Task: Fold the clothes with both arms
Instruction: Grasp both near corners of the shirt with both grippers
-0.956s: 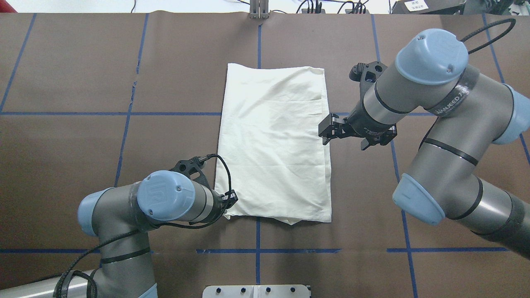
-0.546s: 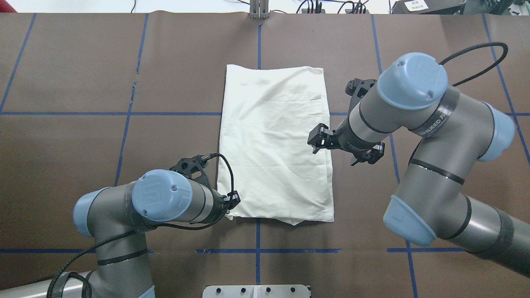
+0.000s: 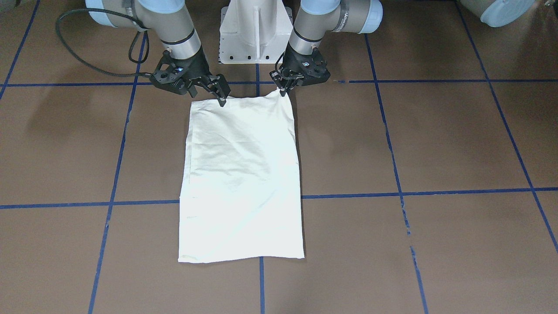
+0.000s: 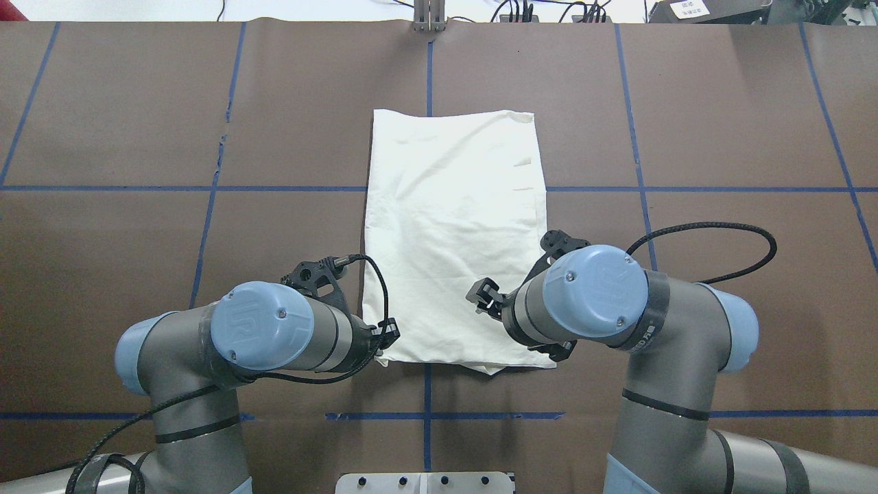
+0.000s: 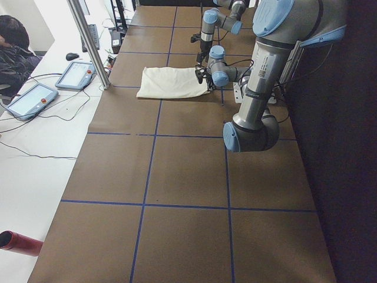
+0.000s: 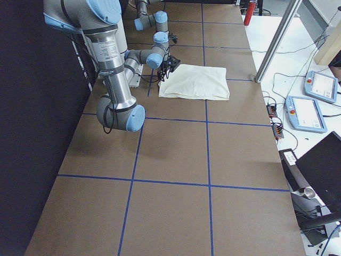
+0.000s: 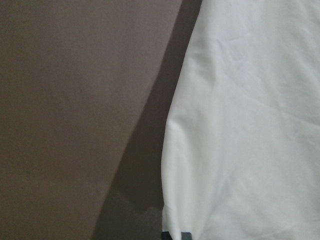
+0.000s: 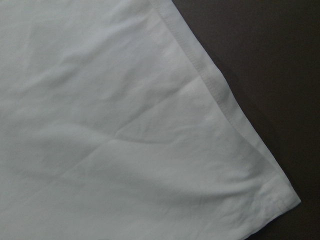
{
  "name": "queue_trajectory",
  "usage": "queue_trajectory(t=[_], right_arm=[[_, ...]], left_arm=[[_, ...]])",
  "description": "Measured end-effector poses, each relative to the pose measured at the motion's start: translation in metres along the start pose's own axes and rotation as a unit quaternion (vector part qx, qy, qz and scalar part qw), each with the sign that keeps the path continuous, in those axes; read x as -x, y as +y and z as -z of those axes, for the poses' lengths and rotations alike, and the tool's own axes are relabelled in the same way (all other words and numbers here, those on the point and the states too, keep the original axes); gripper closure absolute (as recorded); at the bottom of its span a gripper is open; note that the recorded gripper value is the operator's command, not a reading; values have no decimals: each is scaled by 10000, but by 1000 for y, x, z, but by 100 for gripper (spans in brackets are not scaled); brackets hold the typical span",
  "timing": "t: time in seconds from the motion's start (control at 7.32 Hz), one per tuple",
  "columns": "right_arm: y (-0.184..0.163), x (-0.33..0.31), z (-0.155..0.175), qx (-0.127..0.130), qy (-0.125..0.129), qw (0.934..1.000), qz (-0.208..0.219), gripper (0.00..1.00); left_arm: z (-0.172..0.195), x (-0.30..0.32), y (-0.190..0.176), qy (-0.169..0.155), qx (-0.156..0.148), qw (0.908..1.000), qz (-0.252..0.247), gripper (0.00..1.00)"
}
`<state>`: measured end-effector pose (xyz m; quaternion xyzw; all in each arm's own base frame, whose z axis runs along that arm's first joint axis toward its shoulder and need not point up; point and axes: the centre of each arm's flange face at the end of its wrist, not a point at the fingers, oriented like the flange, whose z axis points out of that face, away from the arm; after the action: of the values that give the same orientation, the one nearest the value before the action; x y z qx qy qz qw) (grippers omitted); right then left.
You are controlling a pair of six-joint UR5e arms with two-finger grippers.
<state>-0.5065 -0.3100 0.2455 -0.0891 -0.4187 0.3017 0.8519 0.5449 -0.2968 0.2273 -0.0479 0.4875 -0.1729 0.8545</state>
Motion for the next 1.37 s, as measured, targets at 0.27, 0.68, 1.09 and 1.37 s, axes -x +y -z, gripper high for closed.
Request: queue_trajectory(t=[0.27,0.68,1.09,1.37], right_arm=[[14,-10,-32,-68,292,9989,-356,0],[12,-21,-67,-195,616,9970,-437,0],[10,-32,-79,-235,765,9959,-426,0],[11,-36,-81,-235,800,9957,-414,83]], left_arm=[[1,-4,3,34,23,10000,-17,100],[5,-6,4,72,37,10000,-27,100],[6,-9,5,97,43,9999,-32,100],[7,-10,5,108,40,9999,-33,100]])
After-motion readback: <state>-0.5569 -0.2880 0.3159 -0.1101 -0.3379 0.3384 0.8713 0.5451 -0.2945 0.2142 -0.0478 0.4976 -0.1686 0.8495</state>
